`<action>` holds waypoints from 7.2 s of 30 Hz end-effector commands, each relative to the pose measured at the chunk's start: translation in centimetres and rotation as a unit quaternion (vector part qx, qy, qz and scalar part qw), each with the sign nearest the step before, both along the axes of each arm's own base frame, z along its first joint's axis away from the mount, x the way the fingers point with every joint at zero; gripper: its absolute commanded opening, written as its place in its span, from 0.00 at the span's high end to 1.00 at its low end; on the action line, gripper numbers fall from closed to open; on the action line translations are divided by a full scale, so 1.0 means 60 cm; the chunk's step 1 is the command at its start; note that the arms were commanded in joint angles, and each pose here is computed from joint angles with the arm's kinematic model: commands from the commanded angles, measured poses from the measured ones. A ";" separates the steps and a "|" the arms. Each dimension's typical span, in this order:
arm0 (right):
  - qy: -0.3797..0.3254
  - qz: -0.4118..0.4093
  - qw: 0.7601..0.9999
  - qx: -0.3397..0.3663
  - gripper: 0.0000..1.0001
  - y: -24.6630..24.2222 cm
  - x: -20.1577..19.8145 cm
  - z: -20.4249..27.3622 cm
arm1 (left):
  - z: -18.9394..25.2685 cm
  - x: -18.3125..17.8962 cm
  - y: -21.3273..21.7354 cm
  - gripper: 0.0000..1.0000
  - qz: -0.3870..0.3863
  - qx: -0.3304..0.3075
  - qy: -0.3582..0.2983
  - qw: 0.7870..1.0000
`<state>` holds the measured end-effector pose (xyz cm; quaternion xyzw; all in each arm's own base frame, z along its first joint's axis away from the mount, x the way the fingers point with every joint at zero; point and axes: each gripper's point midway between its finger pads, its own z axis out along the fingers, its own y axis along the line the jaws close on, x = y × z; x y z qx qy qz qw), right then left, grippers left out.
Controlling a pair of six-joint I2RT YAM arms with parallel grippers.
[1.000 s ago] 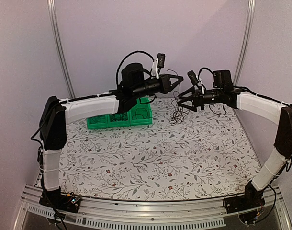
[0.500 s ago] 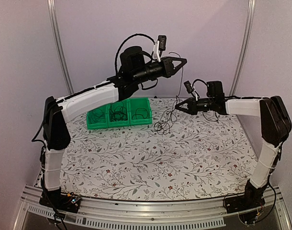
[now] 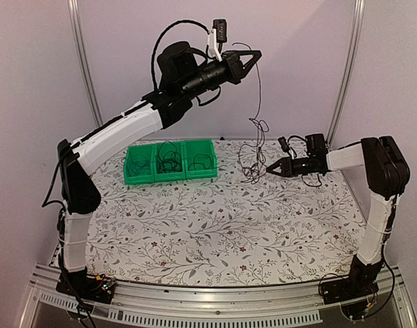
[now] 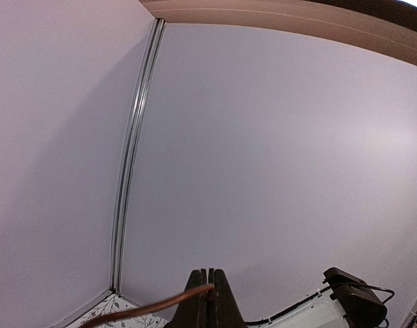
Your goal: Untangle the cables
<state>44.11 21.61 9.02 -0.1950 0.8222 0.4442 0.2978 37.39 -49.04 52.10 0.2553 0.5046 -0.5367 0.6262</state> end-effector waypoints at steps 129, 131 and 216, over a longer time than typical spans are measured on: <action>-0.200 0.356 0.890 0.201 1.00 0.394 -0.225 0.397 | 0.179 -0.062 0.139 1.00 0.064 -0.130 0.021 0.989; -0.195 0.352 0.893 0.200 1.00 0.374 -0.217 0.406 | 0.162 -0.043 0.149 1.00 0.092 -0.109 0.028 0.989; -0.252 0.263 0.927 -0.082 0.54 0.207 -0.200 0.190 | -0.361 0.144 0.121 1.00 0.145 0.112 0.278 0.943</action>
